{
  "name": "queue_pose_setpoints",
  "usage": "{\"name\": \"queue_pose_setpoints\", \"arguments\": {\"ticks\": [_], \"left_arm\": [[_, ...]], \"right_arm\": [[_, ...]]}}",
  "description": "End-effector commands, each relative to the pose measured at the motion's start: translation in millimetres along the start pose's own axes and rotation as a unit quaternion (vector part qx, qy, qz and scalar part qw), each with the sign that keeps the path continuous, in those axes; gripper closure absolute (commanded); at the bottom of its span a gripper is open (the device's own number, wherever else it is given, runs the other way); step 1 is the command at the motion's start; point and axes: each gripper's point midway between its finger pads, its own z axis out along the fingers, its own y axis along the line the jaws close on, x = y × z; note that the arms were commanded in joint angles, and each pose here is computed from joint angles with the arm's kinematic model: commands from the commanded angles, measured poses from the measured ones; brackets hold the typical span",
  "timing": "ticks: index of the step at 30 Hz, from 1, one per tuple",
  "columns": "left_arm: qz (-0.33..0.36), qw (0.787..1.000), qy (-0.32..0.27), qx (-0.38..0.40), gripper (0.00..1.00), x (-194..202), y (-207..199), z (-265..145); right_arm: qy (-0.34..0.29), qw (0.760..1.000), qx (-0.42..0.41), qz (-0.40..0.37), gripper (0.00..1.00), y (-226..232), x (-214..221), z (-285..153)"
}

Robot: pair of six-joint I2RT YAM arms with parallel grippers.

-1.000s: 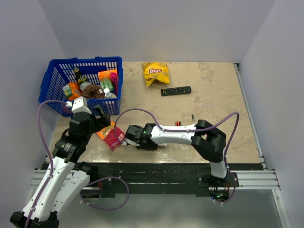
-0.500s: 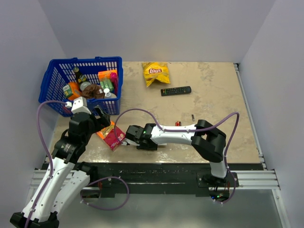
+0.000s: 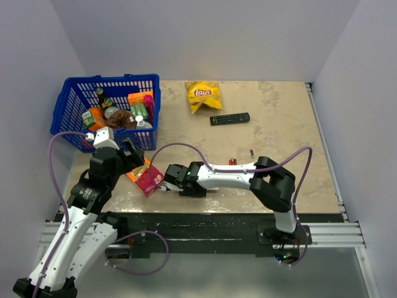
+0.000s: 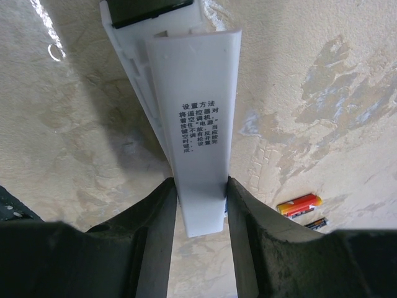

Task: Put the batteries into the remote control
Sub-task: Load the battery cover into the remote control.

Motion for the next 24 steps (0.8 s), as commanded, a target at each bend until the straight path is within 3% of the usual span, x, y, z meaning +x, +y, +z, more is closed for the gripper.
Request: {"name": "queue_pose_setpoints", "arguments": {"ticks": [1,9,13,19,24], "left_arm": [[0.010,1.000,-0.012,0.018,0.08,-11,-8,-5],[0.018,0.999,-0.009,0.032,0.08,-10,-13,-5],[0.023,0.999,-0.008,0.044,0.08,-10,-17,-6],[0.031,0.997,-0.008,0.065,0.08,-11,-23,-7],[0.038,0.996,-0.006,0.076,0.08,-9,-27,-7]], "right_arm": [[-0.016,1.000,-0.001,-0.014,0.59,-1,-3,-7],[-0.035,0.999,-0.011,-0.036,0.60,0,-11,-10],[-0.044,0.998,-0.015,-0.047,0.71,-2,-17,-13],[-0.051,0.996,-0.040,-0.064,0.72,6,-20,-12],[-0.058,0.995,-0.036,-0.072,0.80,3,-22,-16]]}}
